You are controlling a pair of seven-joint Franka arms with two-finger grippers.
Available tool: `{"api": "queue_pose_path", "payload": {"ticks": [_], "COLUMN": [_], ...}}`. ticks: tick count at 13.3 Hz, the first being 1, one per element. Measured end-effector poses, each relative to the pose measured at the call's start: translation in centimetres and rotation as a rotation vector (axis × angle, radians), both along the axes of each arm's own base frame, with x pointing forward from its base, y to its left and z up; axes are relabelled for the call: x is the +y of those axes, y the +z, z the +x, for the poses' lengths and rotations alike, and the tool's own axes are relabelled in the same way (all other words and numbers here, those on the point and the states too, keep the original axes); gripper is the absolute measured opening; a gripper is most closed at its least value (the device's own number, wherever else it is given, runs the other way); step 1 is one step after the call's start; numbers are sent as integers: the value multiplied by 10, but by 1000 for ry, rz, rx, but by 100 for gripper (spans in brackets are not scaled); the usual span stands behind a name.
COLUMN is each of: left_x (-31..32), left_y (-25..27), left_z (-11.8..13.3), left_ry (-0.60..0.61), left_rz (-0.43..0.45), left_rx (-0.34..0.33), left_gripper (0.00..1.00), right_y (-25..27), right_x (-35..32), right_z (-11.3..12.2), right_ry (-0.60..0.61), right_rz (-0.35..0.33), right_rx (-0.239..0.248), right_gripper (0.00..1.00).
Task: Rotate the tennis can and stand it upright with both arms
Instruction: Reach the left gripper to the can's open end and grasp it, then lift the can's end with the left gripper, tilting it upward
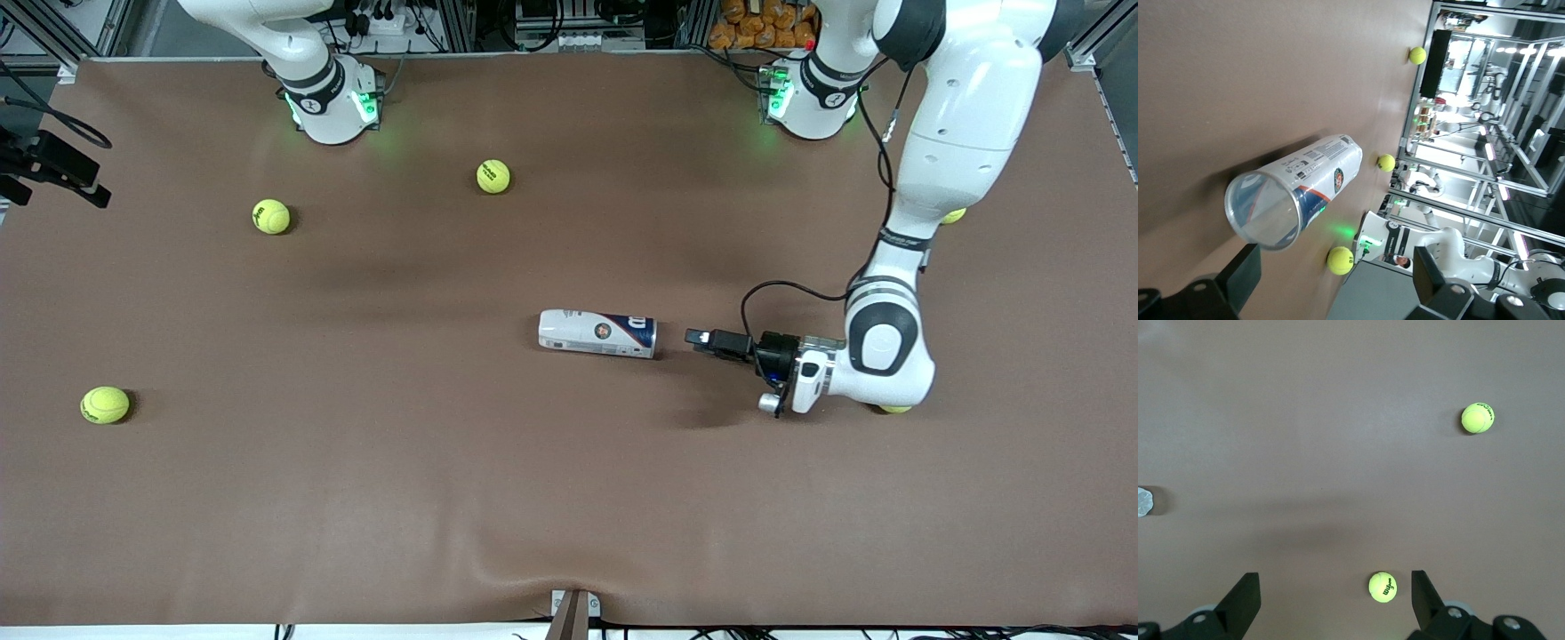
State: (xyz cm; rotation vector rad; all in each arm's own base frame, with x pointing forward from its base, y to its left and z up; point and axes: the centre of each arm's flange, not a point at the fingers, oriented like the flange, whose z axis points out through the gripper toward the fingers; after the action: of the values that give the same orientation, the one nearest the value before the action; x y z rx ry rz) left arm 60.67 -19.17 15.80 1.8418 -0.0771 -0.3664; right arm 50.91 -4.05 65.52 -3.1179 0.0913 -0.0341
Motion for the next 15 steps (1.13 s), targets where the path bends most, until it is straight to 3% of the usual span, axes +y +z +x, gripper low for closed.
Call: {"api": "queue_pose_path", "payload": {"ticks": [12,14,15], "left_x": [-47,-47,-48], "left_y": [-33,-33,-33], "left_z": [-17,-17,-17], "left_ry": [39,42,47], "left_rz": [-37,-36,-40], "left_rx": [39,38,40], "left_gripper": [100,95,85], "right_y": [0,0,-1], "right_x": [6,6,6], "right_z": [2,2,3], "right_ry": [11,11,11], "right_rz": [-2,-2,-2], "right_rx": [-3,-3,-3], "right_gripper": [100,100,100]}}
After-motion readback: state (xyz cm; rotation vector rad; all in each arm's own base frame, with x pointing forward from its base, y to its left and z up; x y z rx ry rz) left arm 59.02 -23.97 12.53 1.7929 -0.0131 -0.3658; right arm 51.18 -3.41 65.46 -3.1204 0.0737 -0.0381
